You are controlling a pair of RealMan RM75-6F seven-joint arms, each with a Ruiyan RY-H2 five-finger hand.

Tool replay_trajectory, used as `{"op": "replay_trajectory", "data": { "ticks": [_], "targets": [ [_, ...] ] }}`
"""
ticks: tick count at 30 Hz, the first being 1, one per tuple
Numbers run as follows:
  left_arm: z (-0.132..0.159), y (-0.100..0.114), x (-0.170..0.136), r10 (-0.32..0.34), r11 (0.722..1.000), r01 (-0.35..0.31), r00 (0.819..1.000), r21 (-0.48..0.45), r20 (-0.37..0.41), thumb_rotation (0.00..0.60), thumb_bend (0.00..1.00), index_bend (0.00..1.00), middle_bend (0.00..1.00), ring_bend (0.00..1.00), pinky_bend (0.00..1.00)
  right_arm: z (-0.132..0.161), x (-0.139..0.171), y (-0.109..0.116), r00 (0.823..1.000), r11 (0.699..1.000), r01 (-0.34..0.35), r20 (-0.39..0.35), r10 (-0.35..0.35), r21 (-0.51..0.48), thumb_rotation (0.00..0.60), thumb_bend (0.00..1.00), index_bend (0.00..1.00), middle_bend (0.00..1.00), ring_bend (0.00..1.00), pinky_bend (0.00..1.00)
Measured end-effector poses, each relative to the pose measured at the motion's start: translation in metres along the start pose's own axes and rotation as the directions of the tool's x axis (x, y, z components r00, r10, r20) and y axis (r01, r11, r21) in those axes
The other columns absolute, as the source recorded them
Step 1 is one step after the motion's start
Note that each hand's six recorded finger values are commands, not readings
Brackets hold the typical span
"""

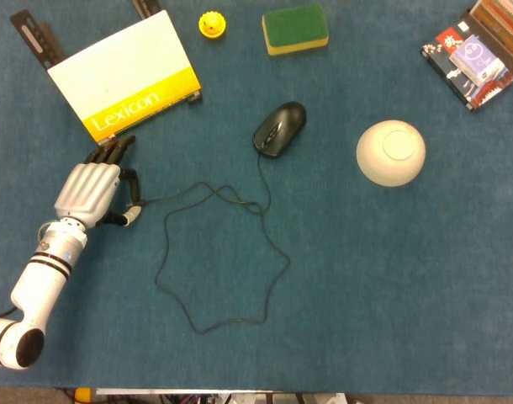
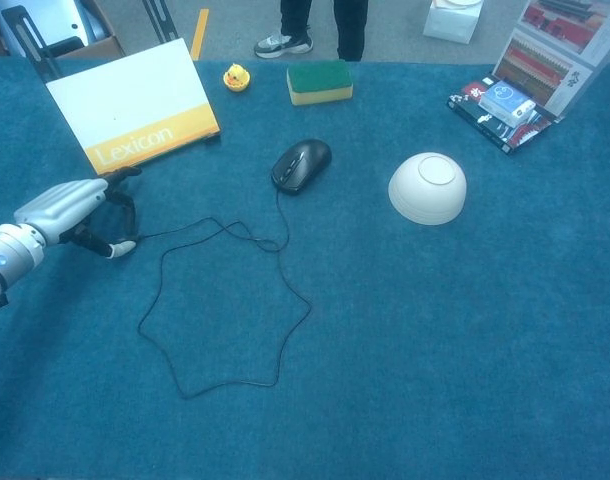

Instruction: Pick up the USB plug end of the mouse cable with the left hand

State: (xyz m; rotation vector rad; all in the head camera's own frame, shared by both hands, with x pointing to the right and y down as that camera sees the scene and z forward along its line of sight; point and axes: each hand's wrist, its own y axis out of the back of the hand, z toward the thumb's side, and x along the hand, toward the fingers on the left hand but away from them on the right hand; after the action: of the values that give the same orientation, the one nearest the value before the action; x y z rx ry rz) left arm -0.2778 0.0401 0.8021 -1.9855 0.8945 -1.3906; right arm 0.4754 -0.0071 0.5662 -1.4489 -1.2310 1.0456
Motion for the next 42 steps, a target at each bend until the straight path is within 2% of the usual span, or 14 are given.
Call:
{"op": "replay_trajectory", "data": {
  "ticks": [12,24,35,42],
  "targets": [
    [0.000,0.000,0.001,-0.004,1.000,0.004,1.000,-0.005,0.002,0.600,0.38,0.63,0.02,0.00,0.10,-0.001,0.000,-0.002,1.000,1.000,-0.004,0.003,0.004,-0.005,0.600,0.15,0.51,0.31,0.20,0.11],
    [0.009,0.010,-0.005,0.039,0.999,-0.040,0.999,0.009,0.036,0.600,0.38,0.64,0.02,0.00,0.10,-0.001,0.000,-0.002,1.000,1.000,-0.001,0.004,0.001,-0.006,0.600,0.15,0.51,0.31,0.20,0.11],
    [0.039,0.040,-0.030,0.125,0.992,-0.128,0.983,0.012,0.135,0.600,0.38,0.64,0.03,0.00,0.10,-0.002,0.002,-0.002,1.000,1.000,0.005,0.008,-0.005,-0.015,0.600,0.15,0.51,0.31,0.20,0.11],
    [0.066,0.072,-0.051,0.182,0.983,-0.169,0.956,-0.077,0.230,0.600,0.38,0.64,0.03,0.00,0.10,-0.004,0.003,-0.003,1.000,1.000,0.009,0.013,-0.009,-0.027,0.600,0.15,0.51,0.31,0.20,0.11]
  ]
}}
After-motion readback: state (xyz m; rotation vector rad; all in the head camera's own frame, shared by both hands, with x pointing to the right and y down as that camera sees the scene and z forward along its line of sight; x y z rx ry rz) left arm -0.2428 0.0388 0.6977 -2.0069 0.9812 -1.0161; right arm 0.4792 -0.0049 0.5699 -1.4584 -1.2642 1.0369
